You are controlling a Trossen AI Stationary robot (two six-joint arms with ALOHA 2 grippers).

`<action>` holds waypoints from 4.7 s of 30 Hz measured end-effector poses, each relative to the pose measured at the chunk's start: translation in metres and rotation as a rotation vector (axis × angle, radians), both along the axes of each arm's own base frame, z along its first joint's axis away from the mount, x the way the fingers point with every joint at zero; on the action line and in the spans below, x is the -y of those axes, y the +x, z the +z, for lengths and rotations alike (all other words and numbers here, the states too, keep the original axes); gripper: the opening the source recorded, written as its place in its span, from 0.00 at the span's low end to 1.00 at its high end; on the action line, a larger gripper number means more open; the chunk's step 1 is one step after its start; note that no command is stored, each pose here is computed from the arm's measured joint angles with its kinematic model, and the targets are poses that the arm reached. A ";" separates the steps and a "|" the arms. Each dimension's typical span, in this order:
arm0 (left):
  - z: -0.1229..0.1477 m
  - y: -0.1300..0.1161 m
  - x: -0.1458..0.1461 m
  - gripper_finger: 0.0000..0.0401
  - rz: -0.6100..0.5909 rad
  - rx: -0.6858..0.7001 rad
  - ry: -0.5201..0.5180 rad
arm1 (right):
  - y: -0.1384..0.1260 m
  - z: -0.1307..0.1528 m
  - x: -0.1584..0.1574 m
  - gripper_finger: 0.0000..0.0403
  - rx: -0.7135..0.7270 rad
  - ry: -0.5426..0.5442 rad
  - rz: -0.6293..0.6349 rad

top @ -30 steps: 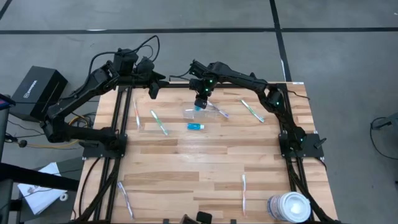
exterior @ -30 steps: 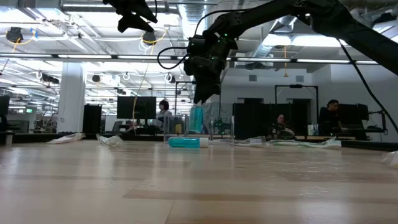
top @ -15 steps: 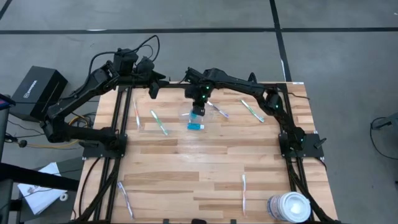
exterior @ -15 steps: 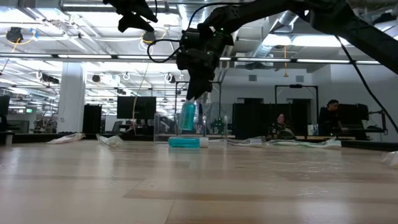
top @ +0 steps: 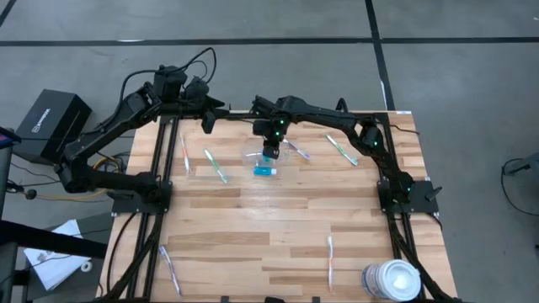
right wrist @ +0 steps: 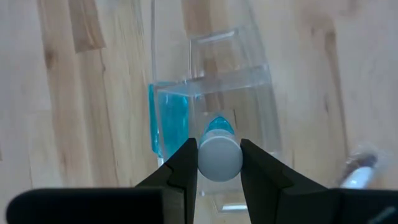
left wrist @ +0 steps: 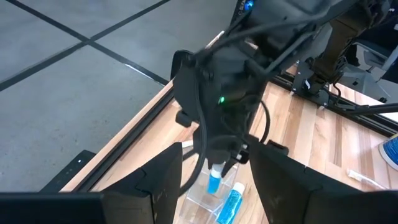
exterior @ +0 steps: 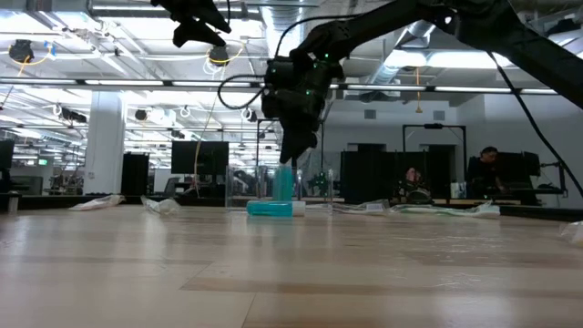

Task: Pick & Place toothbrushing station
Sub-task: Put the bottom blue mouthwash into the transparent organizer, then put the blue mouthwash into the transparent organizer

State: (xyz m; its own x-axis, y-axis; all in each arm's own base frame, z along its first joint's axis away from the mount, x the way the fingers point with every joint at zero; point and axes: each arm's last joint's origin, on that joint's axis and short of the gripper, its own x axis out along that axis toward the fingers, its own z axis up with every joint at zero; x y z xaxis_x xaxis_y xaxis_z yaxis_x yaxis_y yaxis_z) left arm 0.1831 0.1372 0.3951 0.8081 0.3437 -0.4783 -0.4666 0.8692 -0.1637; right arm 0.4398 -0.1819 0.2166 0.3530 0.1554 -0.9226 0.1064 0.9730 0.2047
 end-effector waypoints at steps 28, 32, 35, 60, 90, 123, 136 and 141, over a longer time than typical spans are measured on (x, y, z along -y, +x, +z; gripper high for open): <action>0.001 0.000 0.000 0.45 -0.003 0.005 0.011 | 0.006 -0.012 -0.004 0.44 0.009 0.008 -0.060; 0.001 0.001 0.000 0.45 -0.003 0.009 0.015 | 0.009 -0.010 -0.011 0.50 0.016 0.018 -0.057; 0.001 0.001 0.000 0.45 -0.003 0.011 0.016 | 0.011 -0.010 -0.015 0.51 0.022 0.020 -0.050; 0.004 0.002 -0.001 0.45 -0.011 0.029 0.049 | 0.023 0.060 -0.018 0.40 0.240 0.046 -0.048; -0.056 0.091 0.084 0.45 -0.396 -0.323 0.027 | -0.145 0.284 -0.089 0.37 0.632 -0.148 -0.101; -0.178 0.185 0.128 0.45 -0.345 -0.603 0.059 | -0.176 0.276 -0.111 0.34 0.413 -0.187 -0.018; -0.210 0.184 0.126 0.45 -0.303 -0.695 0.090 | -0.175 0.276 -0.112 0.34 0.427 -0.166 -0.006; -0.218 0.179 0.125 0.45 -0.268 -0.722 0.121 | -0.174 0.277 -0.114 0.35 0.432 -0.167 0.003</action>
